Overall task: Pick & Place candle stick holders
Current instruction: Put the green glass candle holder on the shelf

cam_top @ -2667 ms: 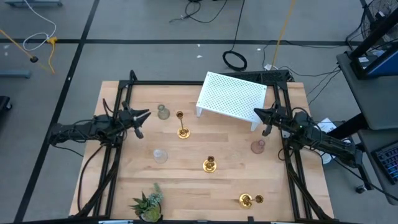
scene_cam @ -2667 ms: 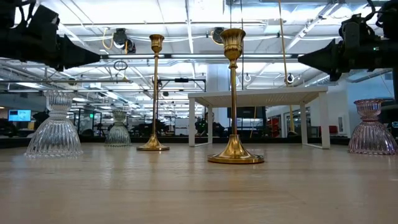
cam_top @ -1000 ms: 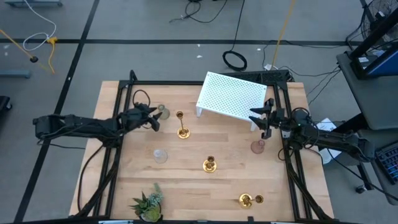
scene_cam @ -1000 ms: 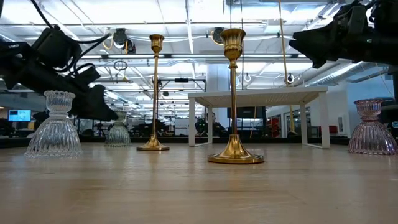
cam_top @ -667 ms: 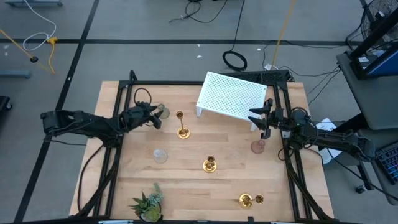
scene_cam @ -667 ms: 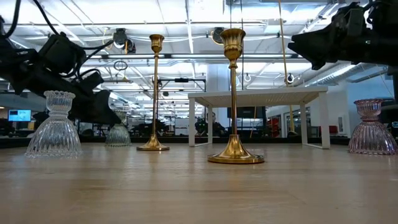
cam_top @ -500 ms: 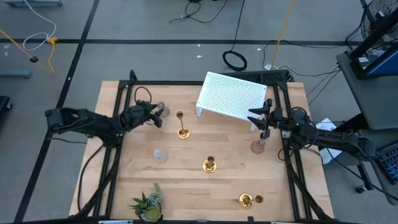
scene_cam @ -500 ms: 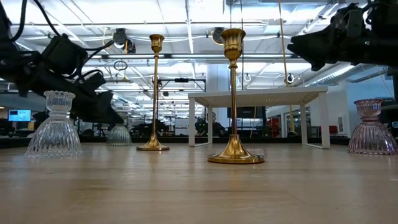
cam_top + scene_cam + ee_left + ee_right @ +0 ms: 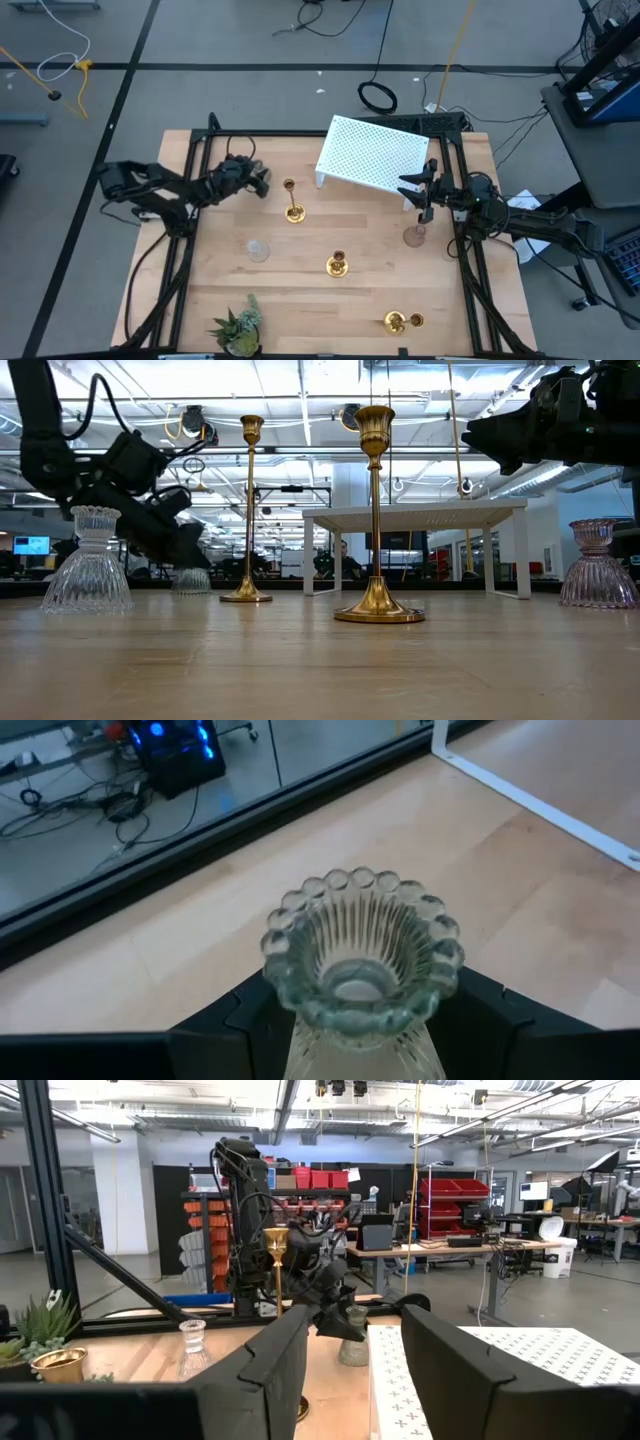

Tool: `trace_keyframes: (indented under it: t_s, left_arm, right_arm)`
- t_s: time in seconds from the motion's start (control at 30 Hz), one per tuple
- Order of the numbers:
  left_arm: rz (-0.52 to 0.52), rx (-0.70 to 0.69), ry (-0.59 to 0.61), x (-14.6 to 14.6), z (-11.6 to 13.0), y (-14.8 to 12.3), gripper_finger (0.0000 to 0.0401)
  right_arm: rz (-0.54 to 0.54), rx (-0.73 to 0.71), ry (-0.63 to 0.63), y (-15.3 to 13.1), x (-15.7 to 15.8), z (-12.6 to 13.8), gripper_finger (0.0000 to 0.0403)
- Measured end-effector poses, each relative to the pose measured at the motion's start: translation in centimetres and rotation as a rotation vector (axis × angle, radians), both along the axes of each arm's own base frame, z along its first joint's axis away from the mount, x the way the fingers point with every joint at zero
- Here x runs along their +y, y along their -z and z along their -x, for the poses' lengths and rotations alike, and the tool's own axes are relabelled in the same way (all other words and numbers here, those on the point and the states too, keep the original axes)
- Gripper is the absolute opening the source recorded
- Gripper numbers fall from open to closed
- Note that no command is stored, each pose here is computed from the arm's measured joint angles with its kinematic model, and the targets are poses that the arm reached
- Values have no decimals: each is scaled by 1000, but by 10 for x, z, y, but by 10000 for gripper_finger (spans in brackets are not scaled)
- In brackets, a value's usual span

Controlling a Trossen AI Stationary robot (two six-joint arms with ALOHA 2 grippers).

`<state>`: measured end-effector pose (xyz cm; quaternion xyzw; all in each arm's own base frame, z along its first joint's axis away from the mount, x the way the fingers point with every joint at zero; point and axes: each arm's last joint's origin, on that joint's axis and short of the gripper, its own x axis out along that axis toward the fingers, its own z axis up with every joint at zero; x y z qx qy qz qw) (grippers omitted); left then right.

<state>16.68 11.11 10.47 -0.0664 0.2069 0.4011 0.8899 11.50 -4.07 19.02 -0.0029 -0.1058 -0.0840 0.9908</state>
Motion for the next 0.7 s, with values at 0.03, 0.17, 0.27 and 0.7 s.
trace_keyframes:
  t_s: [0.03, 0.17, 0.27, 0.7]
  left_arm:
    - [-7, 8, 2, 2, -1, 0, 200]
    - [-24, 17, 5, 6, -5, -3, 193]
    - [-33, 9, -6, 8, -4, -4, 168]
    - [-78, -37, -10, 11, -5, -10, 140]
  right_arm:
    - [0, 0, 0, 0, 0, 0, 155]
    - [0, 0, 0, 0, 0, 0, 155]
    - [0, 0, 0, 0, 0, 0, 155]
    - [-1, 3, 0, 0, 0, 0, 155]
